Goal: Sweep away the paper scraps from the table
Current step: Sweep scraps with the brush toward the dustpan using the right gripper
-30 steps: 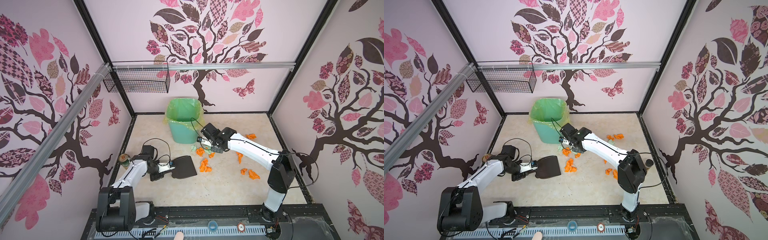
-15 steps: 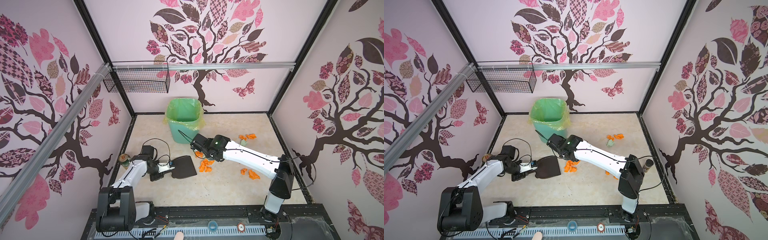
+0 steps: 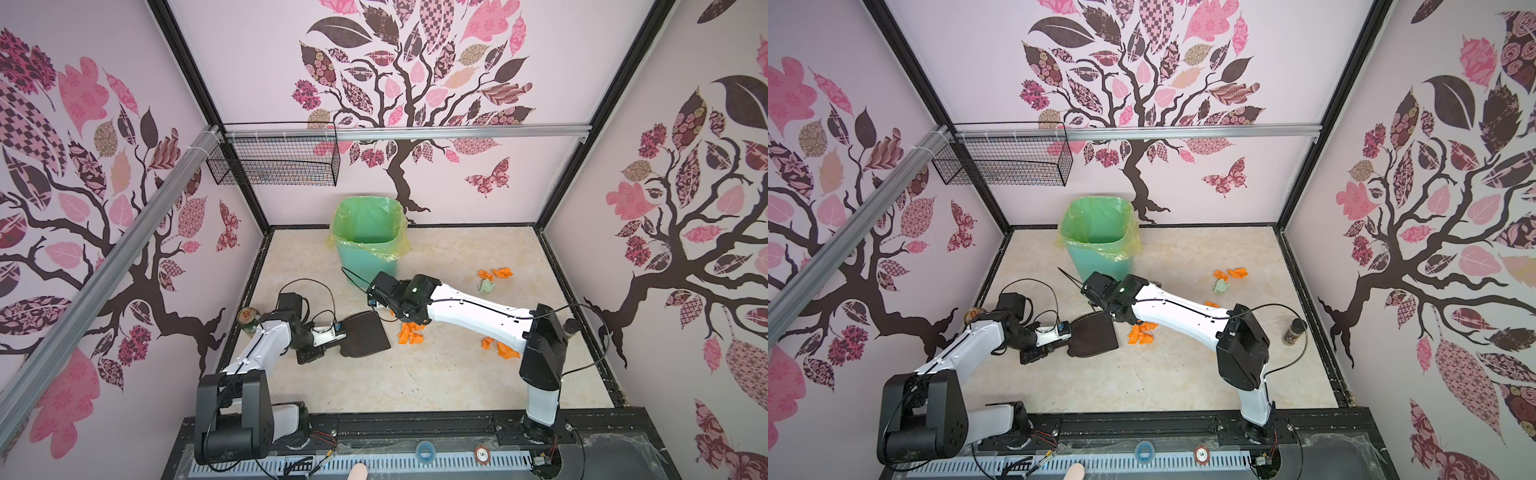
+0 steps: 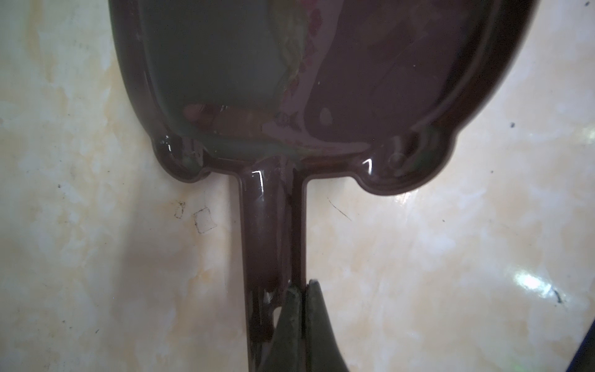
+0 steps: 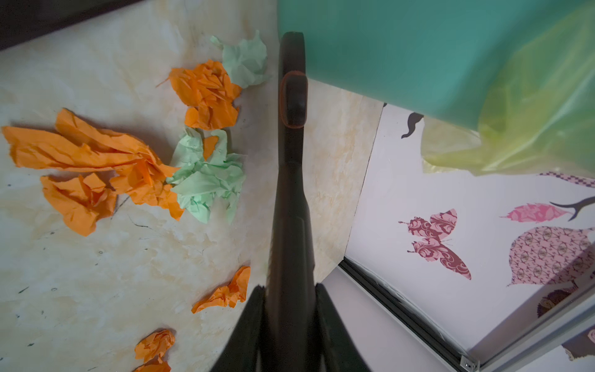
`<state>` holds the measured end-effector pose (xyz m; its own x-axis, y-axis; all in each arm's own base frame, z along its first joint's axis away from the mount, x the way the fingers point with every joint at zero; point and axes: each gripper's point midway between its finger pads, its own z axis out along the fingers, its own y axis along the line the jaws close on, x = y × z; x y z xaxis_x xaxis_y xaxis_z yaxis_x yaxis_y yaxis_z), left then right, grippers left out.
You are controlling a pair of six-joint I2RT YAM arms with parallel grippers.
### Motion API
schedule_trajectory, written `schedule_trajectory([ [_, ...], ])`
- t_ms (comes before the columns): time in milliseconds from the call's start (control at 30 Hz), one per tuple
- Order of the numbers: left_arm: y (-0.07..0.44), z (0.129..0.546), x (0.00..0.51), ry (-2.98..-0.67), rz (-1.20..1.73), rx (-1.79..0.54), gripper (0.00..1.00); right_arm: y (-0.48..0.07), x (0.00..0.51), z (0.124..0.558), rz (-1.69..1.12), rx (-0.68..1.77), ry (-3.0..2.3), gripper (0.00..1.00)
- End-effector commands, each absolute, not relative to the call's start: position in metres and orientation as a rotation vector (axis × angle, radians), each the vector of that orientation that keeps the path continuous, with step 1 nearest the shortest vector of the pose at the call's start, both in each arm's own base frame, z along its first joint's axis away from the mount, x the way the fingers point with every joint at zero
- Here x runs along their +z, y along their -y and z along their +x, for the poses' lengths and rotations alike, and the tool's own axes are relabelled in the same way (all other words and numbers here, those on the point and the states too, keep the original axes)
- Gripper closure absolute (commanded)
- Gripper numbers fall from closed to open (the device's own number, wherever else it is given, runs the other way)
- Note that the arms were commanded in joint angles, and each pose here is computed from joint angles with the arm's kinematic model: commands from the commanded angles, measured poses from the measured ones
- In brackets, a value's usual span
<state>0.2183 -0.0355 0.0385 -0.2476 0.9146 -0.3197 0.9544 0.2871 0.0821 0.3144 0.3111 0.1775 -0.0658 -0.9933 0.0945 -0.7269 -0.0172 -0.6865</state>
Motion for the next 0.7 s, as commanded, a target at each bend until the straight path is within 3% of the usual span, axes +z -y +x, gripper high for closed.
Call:
schedule_trajectory([
  [0,0.038,0.209,0.032,-2.255,1.712,-0.238,1.00,-0.327,0.174,0.308,-1.819,-0.800,-1.813,1.00],
  [400,0.038,0.211,0.036,-2.244,1.715,-0.232,1.00,-0.304,0.196,0.240,-1.842,-0.847,-1.820,1.00],
  [667,0.036,0.212,0.038,-2.214,1.763,-0.212,1.00,-0.303,0.262,0.266,-1.422,-0.831,-1.885,1.00],
])
